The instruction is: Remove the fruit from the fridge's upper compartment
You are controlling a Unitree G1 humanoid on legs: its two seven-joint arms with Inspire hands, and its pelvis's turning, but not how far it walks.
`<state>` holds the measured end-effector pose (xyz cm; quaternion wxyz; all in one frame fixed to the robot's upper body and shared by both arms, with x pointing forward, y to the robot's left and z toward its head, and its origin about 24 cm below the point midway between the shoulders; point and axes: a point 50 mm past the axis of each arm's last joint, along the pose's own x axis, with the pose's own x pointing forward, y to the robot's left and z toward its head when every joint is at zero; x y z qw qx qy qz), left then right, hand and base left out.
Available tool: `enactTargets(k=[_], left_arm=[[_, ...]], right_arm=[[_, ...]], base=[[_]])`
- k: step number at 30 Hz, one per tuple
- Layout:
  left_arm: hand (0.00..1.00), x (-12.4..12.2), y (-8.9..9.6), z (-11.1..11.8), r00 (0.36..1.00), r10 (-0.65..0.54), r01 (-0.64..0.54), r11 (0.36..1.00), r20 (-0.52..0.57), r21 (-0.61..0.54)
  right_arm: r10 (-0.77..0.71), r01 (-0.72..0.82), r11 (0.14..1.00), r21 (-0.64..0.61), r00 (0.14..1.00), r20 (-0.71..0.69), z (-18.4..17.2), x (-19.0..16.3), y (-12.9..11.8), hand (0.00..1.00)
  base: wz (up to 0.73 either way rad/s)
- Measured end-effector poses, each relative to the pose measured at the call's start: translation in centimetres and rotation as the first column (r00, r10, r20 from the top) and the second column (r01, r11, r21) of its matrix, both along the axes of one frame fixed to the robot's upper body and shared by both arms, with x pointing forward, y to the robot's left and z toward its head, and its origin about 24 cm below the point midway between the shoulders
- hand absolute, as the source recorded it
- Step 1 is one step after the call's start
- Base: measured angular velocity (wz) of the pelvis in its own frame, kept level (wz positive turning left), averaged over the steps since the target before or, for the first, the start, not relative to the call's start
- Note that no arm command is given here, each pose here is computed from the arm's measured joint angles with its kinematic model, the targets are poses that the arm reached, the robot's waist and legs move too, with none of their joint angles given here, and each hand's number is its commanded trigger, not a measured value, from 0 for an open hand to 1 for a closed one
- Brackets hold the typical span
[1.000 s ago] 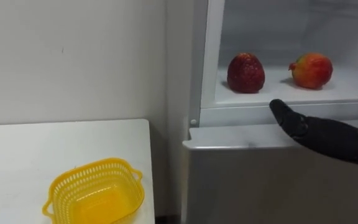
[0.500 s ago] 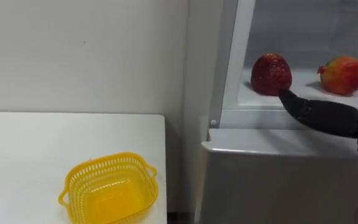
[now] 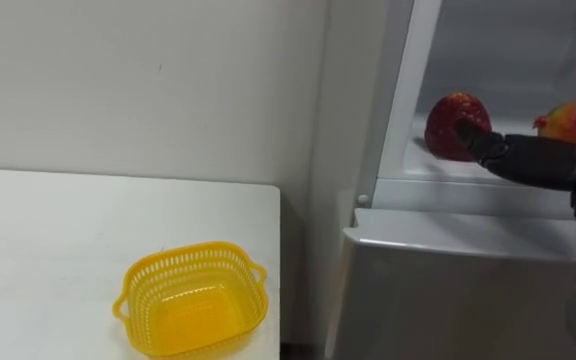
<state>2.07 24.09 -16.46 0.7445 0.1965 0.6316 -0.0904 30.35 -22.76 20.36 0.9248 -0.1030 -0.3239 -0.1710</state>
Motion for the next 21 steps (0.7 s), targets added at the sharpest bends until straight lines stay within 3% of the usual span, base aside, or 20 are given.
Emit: enactTargets(k=[9,21], left_arm=[[0.0,0.0,0.4,0.1,1.0,-0.006,0.005,1.0,-0.023,-0.016],[0.0,0.4,1.2,0.3,1.0,-0.001,0.002,1.0,-0.028,0.017]], right_arm=[[-0.005,0.002,1.0,-0.019,0.988,-0.156,-1.8,1.8,-1.0,0.0],[0.039,-0.049,0.998,-0.035,0.972,-0.232,-1.9,2.1,-2.0,0.0]], base=[[0.01],[0.01]])
